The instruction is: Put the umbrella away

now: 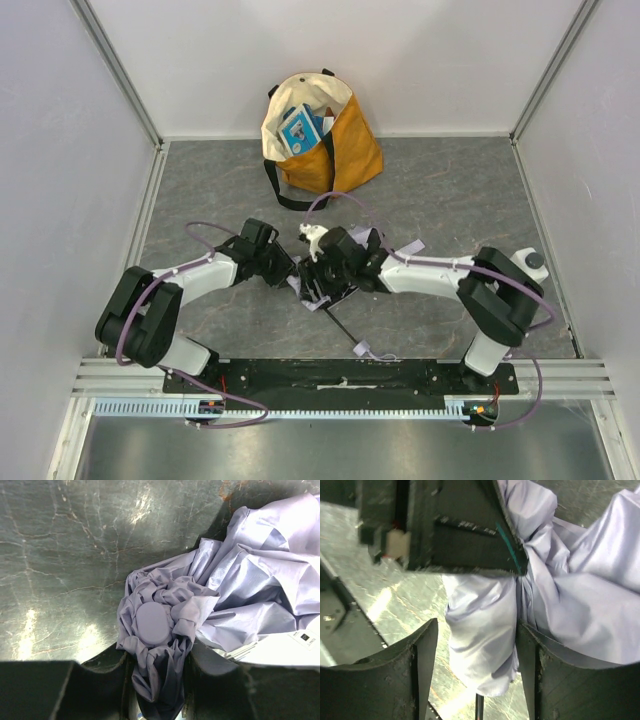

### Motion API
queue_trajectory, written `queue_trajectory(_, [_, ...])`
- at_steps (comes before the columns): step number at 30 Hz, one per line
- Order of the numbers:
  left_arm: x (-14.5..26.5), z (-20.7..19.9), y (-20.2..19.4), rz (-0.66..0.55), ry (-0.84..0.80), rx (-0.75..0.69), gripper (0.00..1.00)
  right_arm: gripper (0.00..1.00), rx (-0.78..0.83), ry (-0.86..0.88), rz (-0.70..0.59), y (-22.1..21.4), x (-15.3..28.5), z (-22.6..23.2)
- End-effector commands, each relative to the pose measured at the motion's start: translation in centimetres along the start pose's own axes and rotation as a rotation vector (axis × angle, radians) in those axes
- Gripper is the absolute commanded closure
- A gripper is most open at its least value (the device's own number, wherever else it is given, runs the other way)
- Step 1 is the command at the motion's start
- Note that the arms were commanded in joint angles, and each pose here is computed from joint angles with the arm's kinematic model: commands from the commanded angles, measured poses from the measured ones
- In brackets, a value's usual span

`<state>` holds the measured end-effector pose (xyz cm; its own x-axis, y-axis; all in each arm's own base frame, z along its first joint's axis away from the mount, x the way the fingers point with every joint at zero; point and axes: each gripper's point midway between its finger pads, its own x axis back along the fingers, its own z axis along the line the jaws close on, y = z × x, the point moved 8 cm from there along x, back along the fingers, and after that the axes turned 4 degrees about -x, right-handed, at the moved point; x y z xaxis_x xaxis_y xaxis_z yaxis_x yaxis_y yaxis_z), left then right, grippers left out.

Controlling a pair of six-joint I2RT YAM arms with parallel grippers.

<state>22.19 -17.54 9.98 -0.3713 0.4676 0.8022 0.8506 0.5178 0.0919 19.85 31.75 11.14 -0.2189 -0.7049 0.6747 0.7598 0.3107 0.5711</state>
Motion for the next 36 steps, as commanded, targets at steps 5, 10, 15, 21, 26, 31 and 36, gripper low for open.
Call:
queue_trajectory(5, [0.0,3.7,-1.9,0.025,0.265,0.010,0.98,0.23,0.312,-0.462,-0.191,-0.7,2.6,2.0])
queue_trajectory(10, [0.3,3.6,-2.0,0.021,0.293,0.034,0.98,0.22,0.443,-0.587,-0.255,-0.8,1.9,5.2])
queue_trajectory(15, [0.4,3.5,-2.2,0.032,0.296,0.069,0.98,0.23,0.547,-0.664,-0.287,-2.2,-0.2,6.6])
queue_trajectory(21, [0.5,3.5,-2.3,0.042,0.311,0.093,0.98,0.25,0.551,-0.706,-0.287,-4.1,-2.8,5.5])
queue_trajectory(26, [0.5,3.8,-2.7,0.064,0.321,0.112,0.98,0.32,0.578,-0.796,-0.322,-4.5,-4.3,4.4])
queue_trajectory(31, [0.8,4.0,-3.1,0.060,0.318,0.123,0.98,0.58,0.569,-0.872,-0.328,-5.2,-5.2,3.2])
queue_trajectory(36, [0.9,3.9,-3.3,0.041,0.249,0.142,0.98,1.00,0.543,-0.829,-0.256,-7.4,-5.5,1.7])
